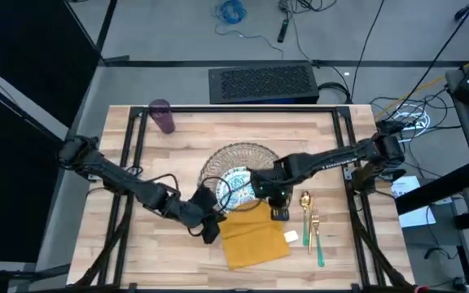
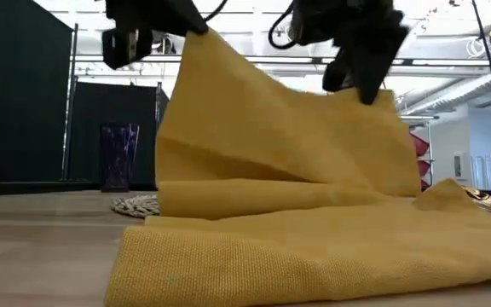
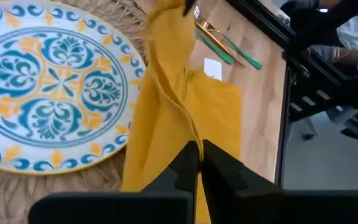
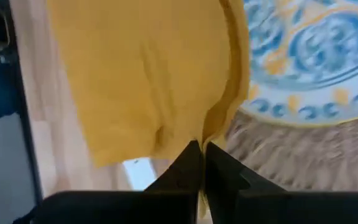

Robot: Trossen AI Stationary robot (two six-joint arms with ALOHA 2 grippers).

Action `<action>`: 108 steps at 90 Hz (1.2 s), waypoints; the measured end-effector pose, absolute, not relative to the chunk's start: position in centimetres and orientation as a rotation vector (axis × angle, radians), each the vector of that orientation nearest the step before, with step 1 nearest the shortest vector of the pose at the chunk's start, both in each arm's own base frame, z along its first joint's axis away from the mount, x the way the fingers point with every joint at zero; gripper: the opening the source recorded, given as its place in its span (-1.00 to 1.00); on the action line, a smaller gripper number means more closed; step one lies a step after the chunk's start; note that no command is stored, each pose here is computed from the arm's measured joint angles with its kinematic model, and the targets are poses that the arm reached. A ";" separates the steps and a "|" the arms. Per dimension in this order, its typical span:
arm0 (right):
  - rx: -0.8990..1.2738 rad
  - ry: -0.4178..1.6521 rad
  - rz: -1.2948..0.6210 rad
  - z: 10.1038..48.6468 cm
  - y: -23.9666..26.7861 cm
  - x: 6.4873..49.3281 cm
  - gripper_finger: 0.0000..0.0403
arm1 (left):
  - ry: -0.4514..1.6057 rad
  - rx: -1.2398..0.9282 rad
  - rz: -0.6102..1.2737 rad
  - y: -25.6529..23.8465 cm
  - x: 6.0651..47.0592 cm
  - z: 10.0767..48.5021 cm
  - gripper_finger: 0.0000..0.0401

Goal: Set table place
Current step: Fold the yellow table napkin

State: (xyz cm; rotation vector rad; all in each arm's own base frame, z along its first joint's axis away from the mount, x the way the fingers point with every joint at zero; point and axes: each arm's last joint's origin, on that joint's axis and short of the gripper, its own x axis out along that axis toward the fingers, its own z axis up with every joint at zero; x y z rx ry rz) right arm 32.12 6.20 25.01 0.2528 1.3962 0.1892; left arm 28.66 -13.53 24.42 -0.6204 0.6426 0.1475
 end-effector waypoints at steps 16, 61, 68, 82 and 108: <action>0.189 1.394 0.130 27.3 8.0 31.8 -1.00 | 0.614 -0.638 0.170 -14.8 28.0 24.5 -1.00; 0.187 1.433 0.108 29.2 11.3 30.4 -1.00 | 0.533 -0.697 0.162 -19.1 28.1 23.4 -1.00; 0.196 1.449 0.109 29.1 12.0 30.1 -1.00 | 0.534 -0.696 0.157 -19.9 28.8 23.3 -1.00; 0.220 1.465 0.132 29.1 13.7 29.4 -1.00 | 0.538 -0.689 0.143 -21.4 29.9 23.3 -1.00; 0.272 1.366 0.198 29.5 17.0 29.1 -1.00 | 0.541 -0.688 0.108 -24.0 30.7 23.4 -1.00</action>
